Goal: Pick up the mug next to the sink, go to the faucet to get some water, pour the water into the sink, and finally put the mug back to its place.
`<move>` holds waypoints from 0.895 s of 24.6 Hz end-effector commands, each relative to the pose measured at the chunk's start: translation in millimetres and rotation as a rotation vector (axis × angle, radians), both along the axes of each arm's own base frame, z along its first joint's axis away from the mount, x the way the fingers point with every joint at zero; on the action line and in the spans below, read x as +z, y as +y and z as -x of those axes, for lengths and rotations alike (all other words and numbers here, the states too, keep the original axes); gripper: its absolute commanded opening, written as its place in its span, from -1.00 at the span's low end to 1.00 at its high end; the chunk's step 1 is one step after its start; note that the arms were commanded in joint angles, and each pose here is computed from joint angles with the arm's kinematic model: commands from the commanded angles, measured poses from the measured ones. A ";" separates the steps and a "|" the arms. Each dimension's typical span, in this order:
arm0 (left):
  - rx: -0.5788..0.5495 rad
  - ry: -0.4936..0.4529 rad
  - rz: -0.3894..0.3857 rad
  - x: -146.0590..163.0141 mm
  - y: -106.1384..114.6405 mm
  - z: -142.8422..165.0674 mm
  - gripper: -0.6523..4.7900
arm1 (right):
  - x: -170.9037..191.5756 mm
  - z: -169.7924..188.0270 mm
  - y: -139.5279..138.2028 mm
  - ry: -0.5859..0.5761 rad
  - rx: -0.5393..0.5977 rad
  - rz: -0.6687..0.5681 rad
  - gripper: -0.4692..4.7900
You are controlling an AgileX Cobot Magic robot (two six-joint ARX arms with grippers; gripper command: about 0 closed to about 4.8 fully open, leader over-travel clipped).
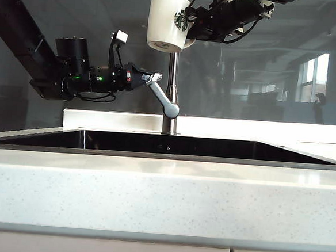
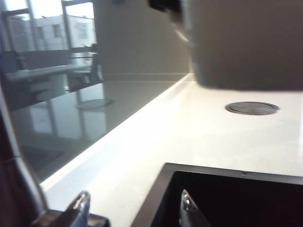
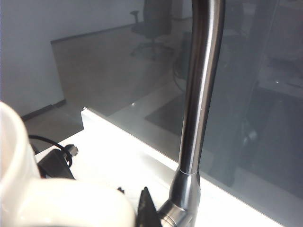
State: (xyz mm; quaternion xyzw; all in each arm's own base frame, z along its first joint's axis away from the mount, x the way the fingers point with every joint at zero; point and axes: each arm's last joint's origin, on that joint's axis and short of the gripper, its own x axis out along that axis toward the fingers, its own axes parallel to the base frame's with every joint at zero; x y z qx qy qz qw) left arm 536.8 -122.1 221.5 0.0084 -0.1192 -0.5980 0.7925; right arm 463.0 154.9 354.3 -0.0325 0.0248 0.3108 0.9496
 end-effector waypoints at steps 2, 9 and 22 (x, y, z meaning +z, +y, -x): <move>0.053 -0.038 0.022 6.9 1.2 -0.2 0.13 | 16.1 2.1 -4.0 -0.071 0.000 -0.035 -0.84; 0.134 -0.057 0.044 7.6 2.7 -2.3 0.13 | 16.0 2.0 -4.2 -0.071 -0.002 -0.034 -0.84; 0.209 -0.051 0.049 5.7 7.5 -5.8 0.13 | 15.8 2.2 -3.9 -0.068 0.002 -0.034 -0.84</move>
